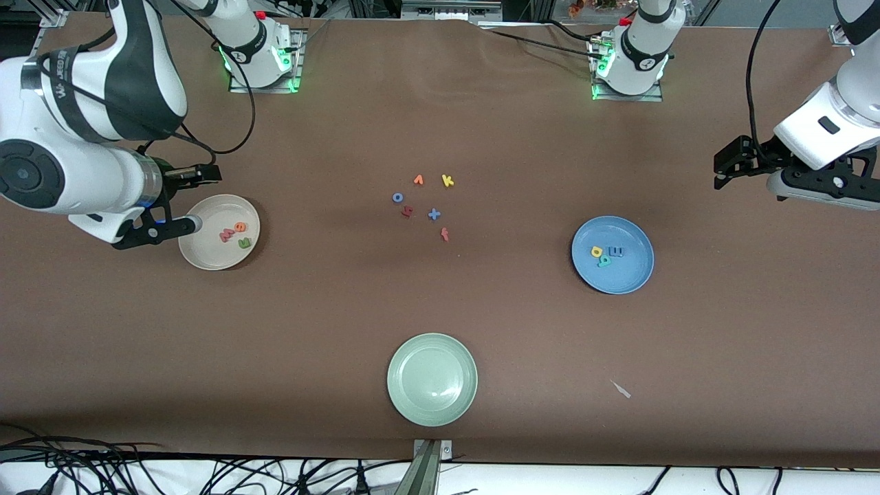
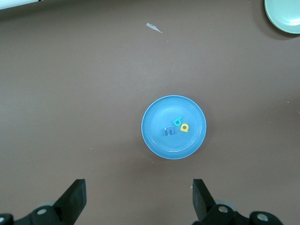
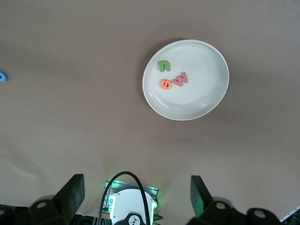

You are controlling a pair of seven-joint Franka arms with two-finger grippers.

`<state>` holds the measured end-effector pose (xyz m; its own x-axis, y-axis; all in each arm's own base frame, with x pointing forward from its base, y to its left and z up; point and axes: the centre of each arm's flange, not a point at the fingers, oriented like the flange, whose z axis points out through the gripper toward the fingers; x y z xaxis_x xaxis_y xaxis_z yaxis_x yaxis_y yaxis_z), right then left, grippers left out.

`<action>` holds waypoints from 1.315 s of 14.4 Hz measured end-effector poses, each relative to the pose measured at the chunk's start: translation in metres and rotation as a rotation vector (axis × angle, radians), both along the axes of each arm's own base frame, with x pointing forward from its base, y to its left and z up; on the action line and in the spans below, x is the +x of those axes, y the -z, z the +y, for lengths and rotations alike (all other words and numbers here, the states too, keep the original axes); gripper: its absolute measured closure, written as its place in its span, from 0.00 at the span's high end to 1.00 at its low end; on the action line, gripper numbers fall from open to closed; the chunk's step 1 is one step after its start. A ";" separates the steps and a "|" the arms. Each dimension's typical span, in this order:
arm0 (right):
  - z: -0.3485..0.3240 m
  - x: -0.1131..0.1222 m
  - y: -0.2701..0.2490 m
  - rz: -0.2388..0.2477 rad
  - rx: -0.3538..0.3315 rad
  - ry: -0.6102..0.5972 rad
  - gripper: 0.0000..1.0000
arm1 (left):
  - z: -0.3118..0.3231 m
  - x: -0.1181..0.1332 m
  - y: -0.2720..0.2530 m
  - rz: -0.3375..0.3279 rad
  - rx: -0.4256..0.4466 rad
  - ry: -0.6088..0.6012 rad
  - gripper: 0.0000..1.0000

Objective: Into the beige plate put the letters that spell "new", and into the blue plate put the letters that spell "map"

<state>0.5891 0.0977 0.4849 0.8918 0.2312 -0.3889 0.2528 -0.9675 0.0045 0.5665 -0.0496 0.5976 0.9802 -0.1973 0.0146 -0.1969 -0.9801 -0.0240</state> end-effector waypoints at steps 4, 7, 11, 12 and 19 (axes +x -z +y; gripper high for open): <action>-0.027 -0.010 -0.060 -0.136 0.019 0.015 1.00 | 0.002 0.000 -0.002 -0.003 0.000 -0.004 1.00; -0.045 -0.029 -0.098 -0.199 0.021 0.048 1.00 | 0.003 0.000 -0.003 -0.005 0.000 -0.005 1.00; -0.050 -0.043 -0.108 -0.230 -0.010 0.159 1.00 | 0.005 0.001 -0.008 -0.014 -0.001 -0.009 1.00; -0.049 -0.044 -0.109 -0.243 -0.015 0.182 1.00 | 0.006 0.000 -0.010 -0.013 -0.001 -0.010 1.00; -0.069 -0.039 -0.109 -0.271 -0.008 0.214 1.00 | 0.006 -0.001 -0.013 -0.008 -0.001 -0.012 1.00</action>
<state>0.5500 0.0284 0.5934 0.9908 0.0252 -0.1327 0.0323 -0.9982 0.0514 0.5658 -0.0431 0.6102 0.9823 -0.1858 0.0228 -0.1852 -0.9824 -0.0250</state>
